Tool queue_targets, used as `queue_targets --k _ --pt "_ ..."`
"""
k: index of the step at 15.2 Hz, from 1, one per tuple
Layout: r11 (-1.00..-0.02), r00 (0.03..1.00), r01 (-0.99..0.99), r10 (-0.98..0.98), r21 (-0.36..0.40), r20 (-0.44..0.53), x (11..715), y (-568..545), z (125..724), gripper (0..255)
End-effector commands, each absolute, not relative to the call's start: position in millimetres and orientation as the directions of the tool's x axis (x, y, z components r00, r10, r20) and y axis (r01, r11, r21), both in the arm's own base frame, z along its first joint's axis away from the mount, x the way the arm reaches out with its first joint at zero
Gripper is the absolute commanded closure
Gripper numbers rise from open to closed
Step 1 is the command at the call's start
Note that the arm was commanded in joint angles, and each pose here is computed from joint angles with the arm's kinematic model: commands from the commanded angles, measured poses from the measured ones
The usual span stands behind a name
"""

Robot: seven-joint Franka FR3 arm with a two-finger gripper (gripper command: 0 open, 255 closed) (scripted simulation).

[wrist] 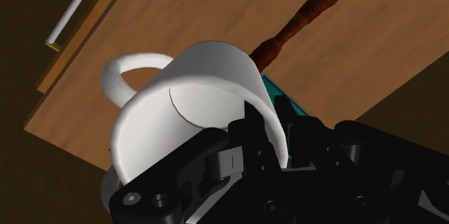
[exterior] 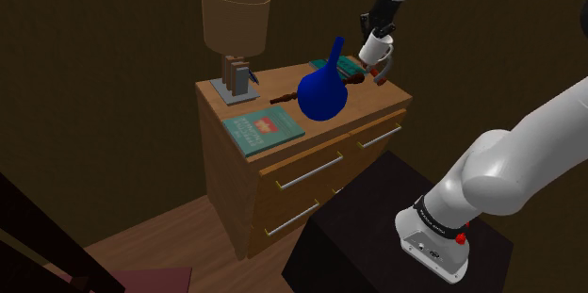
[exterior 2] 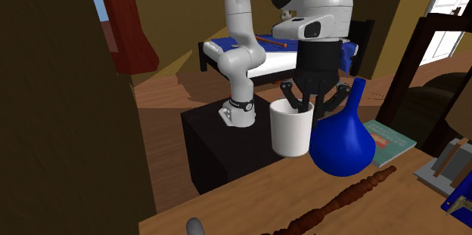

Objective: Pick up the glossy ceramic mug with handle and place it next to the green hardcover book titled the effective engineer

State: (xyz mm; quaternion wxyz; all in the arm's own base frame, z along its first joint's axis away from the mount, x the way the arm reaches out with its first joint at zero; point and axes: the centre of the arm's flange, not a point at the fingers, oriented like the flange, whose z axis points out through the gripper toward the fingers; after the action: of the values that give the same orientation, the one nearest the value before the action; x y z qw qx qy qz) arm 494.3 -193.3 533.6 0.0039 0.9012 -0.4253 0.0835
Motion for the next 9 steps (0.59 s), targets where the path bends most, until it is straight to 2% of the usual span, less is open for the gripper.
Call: queue_targets --k 1,9 --pt "-0.638 0.624 -0.767 -0.766 -0.064 0.154 506 -177 535 255" --pt "-0.638 0.624 -0.767 -0.766 -0.064 0.154 570 -92 538 255"
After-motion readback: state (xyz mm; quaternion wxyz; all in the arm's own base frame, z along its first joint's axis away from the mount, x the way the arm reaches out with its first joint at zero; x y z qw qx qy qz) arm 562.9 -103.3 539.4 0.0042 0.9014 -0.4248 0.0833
